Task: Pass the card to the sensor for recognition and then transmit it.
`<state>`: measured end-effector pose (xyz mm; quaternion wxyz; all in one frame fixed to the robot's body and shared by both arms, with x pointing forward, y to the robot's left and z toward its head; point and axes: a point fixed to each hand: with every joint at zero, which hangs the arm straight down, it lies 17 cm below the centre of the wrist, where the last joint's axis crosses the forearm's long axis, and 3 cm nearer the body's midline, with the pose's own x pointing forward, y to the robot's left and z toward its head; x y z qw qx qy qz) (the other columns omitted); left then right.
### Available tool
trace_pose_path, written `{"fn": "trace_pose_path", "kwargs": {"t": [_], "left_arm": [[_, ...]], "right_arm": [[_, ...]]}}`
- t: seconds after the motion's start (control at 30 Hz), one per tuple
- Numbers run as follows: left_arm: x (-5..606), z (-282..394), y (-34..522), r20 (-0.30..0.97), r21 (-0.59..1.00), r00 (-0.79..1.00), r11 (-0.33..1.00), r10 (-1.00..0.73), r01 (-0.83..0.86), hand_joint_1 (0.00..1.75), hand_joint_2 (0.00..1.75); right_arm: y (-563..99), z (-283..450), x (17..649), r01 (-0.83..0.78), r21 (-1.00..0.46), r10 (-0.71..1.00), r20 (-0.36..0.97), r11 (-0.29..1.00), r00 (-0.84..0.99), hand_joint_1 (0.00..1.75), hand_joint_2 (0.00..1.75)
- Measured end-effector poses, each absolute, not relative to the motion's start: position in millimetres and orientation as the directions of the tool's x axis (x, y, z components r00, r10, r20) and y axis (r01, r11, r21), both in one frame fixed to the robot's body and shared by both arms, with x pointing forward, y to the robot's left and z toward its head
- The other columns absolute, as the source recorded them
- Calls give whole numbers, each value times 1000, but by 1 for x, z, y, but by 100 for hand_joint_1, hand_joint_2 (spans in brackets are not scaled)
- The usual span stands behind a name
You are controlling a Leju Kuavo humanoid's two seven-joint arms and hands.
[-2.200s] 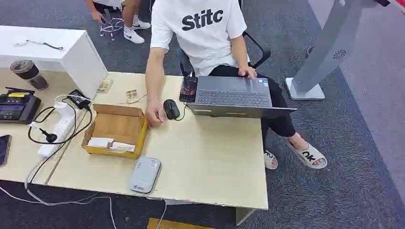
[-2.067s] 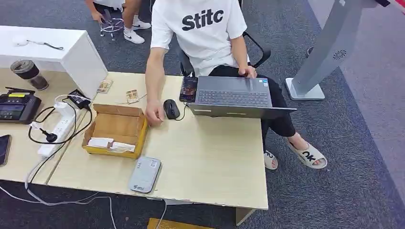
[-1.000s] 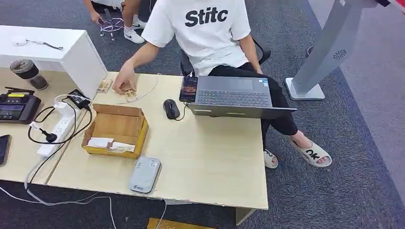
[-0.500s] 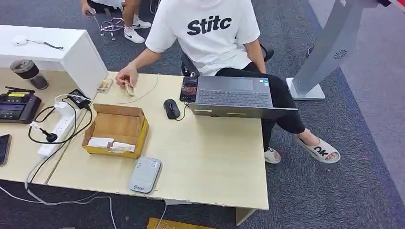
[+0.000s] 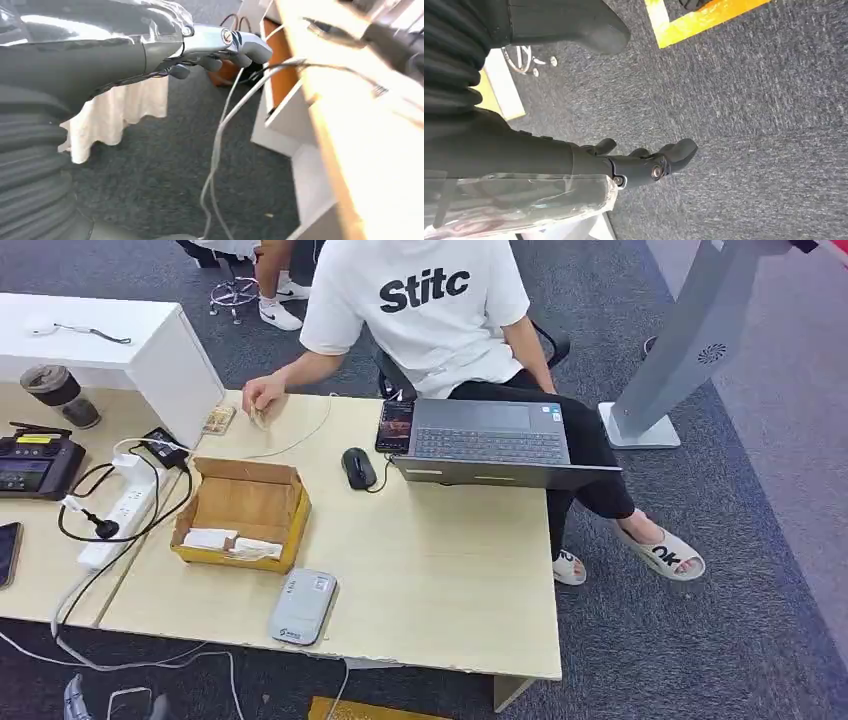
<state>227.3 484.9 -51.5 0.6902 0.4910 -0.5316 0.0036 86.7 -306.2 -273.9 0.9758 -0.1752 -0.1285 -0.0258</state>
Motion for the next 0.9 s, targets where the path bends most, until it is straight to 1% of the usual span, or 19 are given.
{"fn": "trace_pose_path", "kwargs": {"t": [0.3,0.57,0.73,0.9], "left_arm": [[222,-35,487,757,648,422,490,-498,-583,0,175],[215,-12,493,811,569,368,469,-455,-675,0,175],[210,35,501,847,473,259,436,-465,-766,0,175],[218,86,495,821,437,160,421,-549,-795,0,175]], "right_arm": [[-301,-274,85,97,-327,-11,254,940,967,0,175],[-300,-274,86,100,-326,-14,255,940,967,0,175],[-295,-274,86,110,-317,-25,259,942,965,0,175],[-290,-274,86,103,-311,-23,252,945,967,0,175]]}}
